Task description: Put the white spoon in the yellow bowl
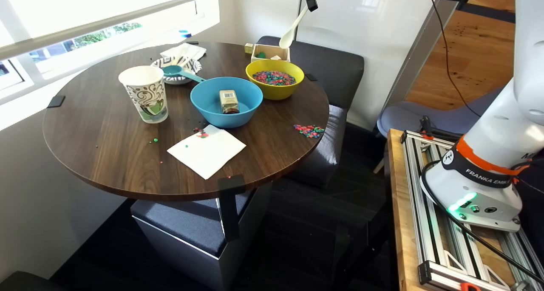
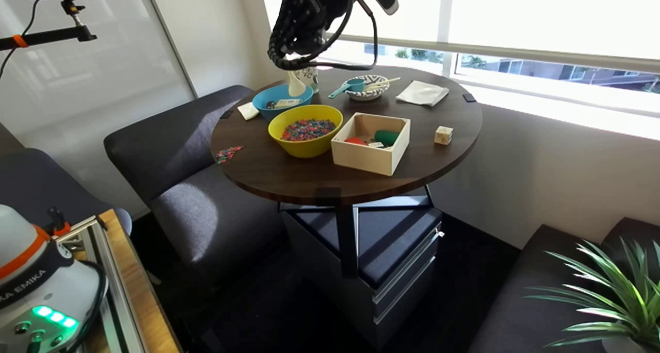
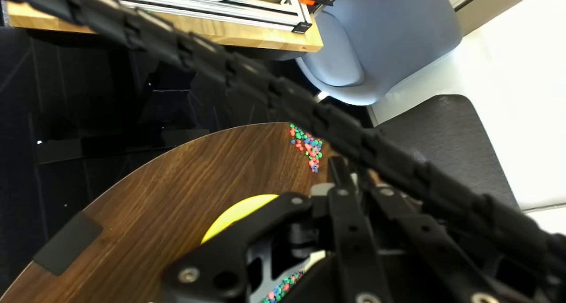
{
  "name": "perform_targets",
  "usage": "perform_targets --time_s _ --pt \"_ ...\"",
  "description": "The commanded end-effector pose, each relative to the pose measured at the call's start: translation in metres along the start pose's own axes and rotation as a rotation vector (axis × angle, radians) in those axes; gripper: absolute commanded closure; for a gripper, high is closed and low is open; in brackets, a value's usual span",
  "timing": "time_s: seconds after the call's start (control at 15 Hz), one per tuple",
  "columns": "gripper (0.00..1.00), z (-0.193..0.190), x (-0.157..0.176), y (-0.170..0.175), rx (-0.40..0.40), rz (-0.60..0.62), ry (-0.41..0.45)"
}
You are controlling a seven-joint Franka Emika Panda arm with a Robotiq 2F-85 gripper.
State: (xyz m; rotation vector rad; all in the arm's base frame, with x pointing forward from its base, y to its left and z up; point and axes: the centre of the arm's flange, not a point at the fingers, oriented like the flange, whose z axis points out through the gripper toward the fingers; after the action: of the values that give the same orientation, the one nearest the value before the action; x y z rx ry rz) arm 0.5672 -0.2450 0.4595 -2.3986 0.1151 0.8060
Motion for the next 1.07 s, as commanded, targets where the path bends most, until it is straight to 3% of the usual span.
perform_targets --time_s 0.0,0.47,1.0 --pt "0.99 0.008 0.017 0.009 -0.011 0.027 -0.046" --pt "0.99 0.047 0.064 0.030 -0.001 0.063 -0.154" --pt "0.99 0.069 0.105 0.044 -0.076 0.133 -0.130"
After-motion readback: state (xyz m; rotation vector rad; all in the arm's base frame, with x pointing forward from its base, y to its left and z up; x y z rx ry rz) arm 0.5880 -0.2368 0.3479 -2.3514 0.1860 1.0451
